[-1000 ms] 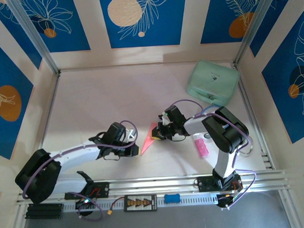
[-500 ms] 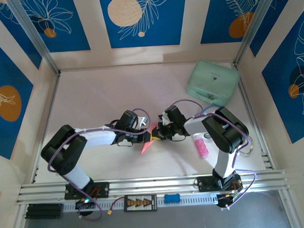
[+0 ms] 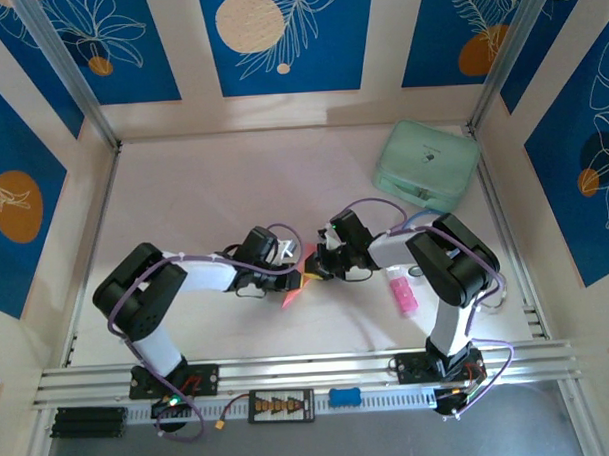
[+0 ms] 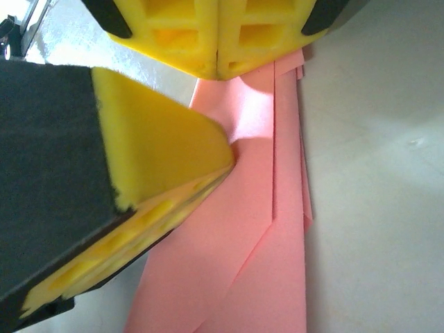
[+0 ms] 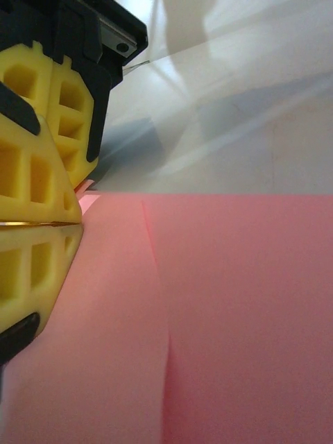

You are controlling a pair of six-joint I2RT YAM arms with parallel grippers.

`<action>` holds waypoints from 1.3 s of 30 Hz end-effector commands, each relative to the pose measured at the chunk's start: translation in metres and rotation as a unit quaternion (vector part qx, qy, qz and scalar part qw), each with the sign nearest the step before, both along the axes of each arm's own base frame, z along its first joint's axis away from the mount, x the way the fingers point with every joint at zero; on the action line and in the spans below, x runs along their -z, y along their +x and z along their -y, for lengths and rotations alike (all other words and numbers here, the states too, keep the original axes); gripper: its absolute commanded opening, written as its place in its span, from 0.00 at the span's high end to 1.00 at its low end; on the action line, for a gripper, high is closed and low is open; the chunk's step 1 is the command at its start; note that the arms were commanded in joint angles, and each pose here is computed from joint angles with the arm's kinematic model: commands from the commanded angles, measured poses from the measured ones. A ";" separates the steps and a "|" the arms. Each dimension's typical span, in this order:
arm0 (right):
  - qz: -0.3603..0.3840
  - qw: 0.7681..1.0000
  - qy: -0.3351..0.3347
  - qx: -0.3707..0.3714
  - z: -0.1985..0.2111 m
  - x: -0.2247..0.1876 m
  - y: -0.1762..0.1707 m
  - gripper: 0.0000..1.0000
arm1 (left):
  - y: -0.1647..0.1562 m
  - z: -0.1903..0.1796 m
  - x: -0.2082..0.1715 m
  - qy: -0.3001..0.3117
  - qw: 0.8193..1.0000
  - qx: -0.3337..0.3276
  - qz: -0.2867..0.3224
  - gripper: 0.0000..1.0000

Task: Fold a paper plane with a square sheet of paper (pick it up from the middle)
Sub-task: Fold the wing for the fifth time at the center of the table.

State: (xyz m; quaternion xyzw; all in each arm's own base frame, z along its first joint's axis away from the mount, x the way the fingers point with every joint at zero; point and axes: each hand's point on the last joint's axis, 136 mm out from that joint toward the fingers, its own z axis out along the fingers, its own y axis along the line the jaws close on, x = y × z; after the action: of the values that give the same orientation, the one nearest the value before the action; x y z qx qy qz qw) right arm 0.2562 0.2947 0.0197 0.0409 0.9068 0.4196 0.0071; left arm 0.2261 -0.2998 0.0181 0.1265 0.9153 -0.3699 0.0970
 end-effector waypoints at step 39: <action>0.040 0.993 -0.025 0.104 0.070 -0.016 0.087 0.90 | -0.041 -0.035 0.045 0.073 0.995 0.006 -0.070 1.00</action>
State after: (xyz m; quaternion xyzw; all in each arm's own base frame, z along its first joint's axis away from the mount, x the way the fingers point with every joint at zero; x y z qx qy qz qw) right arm 0.3409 0.2236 0.0187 0.1331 0.9089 0.3874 0.0785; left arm 0.2247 -0.2995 0.0180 0.1298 0.9106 -0.3778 0.1057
